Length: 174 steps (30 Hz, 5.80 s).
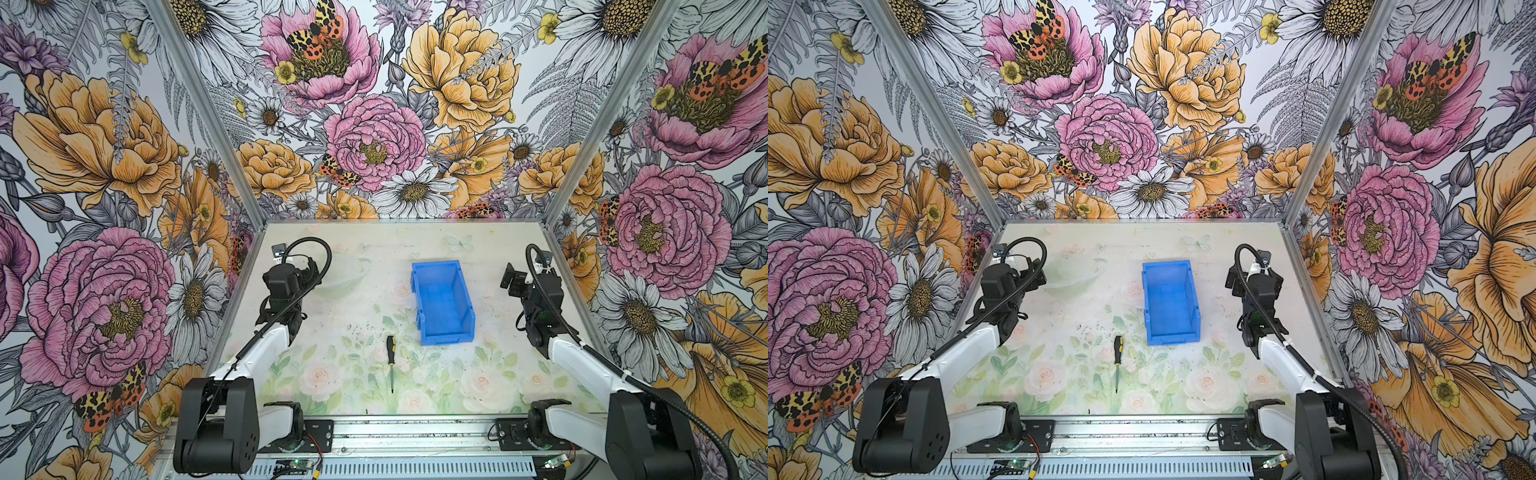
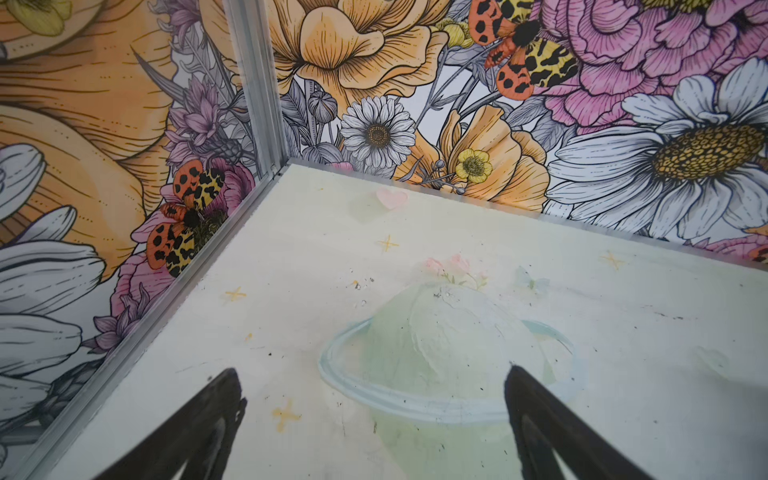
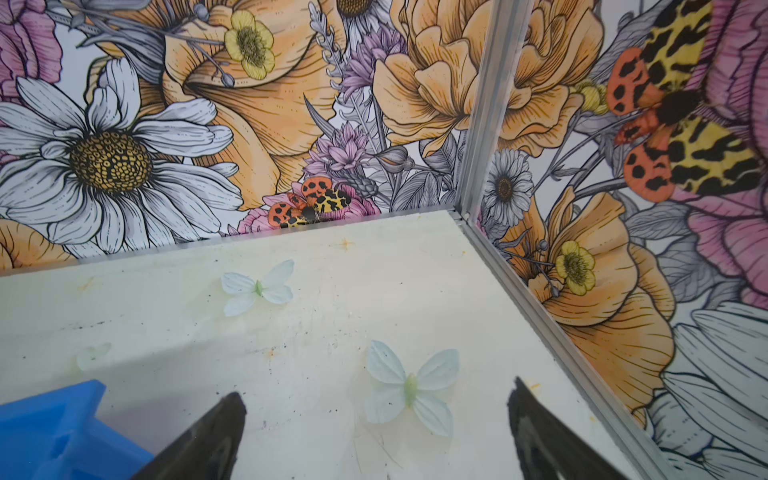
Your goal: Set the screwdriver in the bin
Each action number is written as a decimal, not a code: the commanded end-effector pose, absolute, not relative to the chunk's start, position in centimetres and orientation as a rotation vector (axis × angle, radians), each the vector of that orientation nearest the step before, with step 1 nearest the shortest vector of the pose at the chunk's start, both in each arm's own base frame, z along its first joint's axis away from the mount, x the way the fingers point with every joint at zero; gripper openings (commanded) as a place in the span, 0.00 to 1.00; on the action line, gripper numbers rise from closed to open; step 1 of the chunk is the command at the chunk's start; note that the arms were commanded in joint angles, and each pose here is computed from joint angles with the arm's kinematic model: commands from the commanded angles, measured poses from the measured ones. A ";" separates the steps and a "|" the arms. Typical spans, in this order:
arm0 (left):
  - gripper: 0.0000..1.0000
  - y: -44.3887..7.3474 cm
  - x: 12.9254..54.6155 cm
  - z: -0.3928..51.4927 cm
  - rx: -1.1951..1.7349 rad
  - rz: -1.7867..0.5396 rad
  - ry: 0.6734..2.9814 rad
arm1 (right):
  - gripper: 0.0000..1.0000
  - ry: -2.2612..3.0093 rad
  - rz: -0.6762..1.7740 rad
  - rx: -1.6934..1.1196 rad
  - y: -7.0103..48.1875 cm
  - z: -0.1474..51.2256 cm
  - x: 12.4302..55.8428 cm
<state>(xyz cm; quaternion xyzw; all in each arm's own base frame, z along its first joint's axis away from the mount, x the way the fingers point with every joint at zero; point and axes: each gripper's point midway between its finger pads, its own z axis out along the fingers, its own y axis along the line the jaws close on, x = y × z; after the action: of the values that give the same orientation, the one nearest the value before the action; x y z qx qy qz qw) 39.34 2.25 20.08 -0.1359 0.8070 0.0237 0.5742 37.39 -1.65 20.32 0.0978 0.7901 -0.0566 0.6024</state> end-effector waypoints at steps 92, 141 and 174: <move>0.07 -27.4 28.3 15.0 -0.047 -0.241 2.533 | 1.00 1.663 0.479 -0.956 18.8 24.9 18.3; 0.14 -39.8 40.2 4.6 -0.181 -0.240 2.609 | 1.00 1.694 0.185 -0.779 14.2 25.5 20.9; 0.51 -40.1 40.3 6.7 -0.116 -0.227 2.556 | 0.99 1.675 0.165 -0.768 13.7 25.9 20.8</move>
<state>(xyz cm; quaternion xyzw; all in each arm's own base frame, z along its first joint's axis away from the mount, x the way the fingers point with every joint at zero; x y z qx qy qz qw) 40.63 -40.03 5.05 -0.0576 0.9556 -0.0851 0.2762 20.74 14.25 26.06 -0.3371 0.7212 0.0814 0.5997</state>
